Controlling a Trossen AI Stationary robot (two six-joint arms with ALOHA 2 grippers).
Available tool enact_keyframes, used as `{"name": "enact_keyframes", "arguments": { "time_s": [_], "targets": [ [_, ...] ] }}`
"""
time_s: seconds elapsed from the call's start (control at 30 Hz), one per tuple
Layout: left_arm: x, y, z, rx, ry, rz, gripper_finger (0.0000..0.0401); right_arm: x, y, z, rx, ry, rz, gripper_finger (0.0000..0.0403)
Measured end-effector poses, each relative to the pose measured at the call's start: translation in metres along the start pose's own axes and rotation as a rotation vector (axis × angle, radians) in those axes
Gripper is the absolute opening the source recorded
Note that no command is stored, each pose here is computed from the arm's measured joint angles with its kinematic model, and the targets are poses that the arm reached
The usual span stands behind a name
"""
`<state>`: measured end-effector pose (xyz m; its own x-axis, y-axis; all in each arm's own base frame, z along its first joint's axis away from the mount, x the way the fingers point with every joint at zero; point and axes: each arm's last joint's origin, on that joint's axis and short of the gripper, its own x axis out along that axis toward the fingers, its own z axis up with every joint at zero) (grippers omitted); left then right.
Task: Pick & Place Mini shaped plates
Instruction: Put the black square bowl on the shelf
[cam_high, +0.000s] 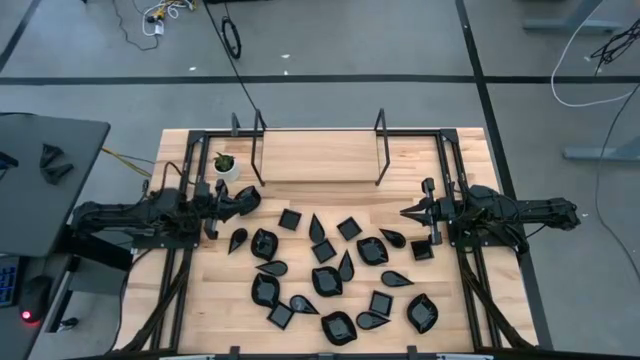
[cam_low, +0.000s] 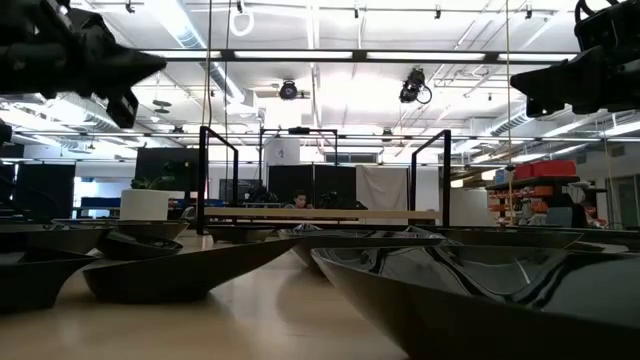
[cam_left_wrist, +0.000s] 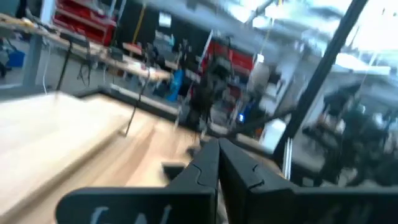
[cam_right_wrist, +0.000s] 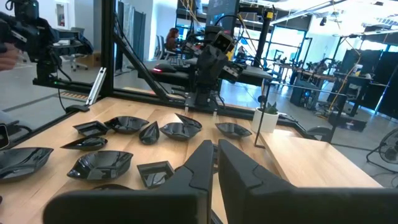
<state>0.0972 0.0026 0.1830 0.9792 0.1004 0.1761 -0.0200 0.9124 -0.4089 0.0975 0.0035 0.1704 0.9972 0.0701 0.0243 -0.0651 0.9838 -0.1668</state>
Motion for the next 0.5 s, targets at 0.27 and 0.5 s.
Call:
{"name": "enact_keyframes", "arguments": {
  "time_s": [0.27, 0.5],
  "targets": [
    [0.019, -0.006, 0.01, 0.092, -0.126, -0.032, 0.0009, 0.0, 0.0, 0.0, 0.0, 0.0, 0.0, 0.0027],
    [0.066, -0.009, -0.002, 0.202, 0.23, 0.01, 0.0009, 0.0, 0.0, 0.0, 0.0, 0.0, 0.0, 0.0027]
  ]
}}
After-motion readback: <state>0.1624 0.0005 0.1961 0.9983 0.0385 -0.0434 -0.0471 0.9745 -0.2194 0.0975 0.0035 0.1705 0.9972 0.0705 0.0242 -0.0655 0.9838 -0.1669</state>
